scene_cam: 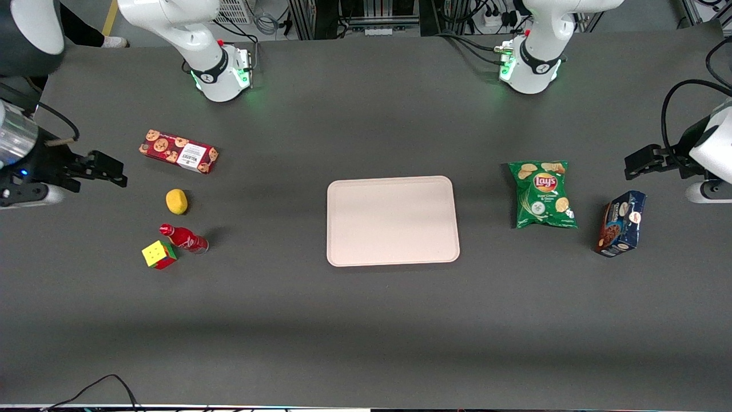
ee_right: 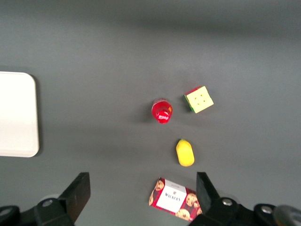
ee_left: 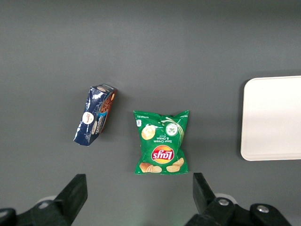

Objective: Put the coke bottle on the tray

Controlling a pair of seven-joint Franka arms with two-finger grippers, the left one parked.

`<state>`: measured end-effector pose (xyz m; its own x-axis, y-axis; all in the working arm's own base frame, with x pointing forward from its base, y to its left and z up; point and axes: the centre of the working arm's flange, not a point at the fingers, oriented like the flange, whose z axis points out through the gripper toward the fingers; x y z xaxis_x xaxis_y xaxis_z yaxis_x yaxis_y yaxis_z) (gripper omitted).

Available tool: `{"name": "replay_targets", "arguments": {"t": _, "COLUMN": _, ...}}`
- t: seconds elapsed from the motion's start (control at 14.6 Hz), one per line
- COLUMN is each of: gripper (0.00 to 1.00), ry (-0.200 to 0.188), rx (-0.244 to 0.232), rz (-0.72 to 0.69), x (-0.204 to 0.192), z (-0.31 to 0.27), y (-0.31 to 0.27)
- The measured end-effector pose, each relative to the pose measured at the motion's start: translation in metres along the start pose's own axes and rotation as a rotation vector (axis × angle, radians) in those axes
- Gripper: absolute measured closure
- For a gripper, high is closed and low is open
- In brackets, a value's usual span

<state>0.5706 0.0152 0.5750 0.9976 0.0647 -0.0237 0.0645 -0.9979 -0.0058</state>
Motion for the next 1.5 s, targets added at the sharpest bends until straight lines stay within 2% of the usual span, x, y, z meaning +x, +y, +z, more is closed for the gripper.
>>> {"name": "replay_targets", "arguments": {"t": 0.14, "gripper": 0.00, "ry": 0.008, "rx": -0.015, "rz": -0.002, "x": 0.004, "z": 0.035, "y": 0.002}}
{"name": "replay_targets", "arguments": {"t": 0.48, "gripper": 0.00, "ry": 0.059, "rx": -0.031, "rz": -0.045, "x": 0.003, "z": 0.129, "y": 0.008}}
{"name": "replay_targets", "arguments": {"t": 0.82, "gripper": 0.00, "ry": 0.076, "rx": -0.036, "rz": -0.073, "x": 0.005, "z": 0.207, "y": 0.013}}
{"name": "replay_targets", "arguments": {"t": 1.09, "gripper": 0.00, "ry": 0.076, "rx": -0.038, "rz": -0.071, "x": 0.003, "z": 0.243, "y": 0.017}}
{"name": "replay_targets", "arguments": {"t": 1.5, "gripper": 0.01, "ry": 0.073, "rx": -0.041, "rz": -0.088, "x": 0.003, "z": 0.259, "y": 0.030}}
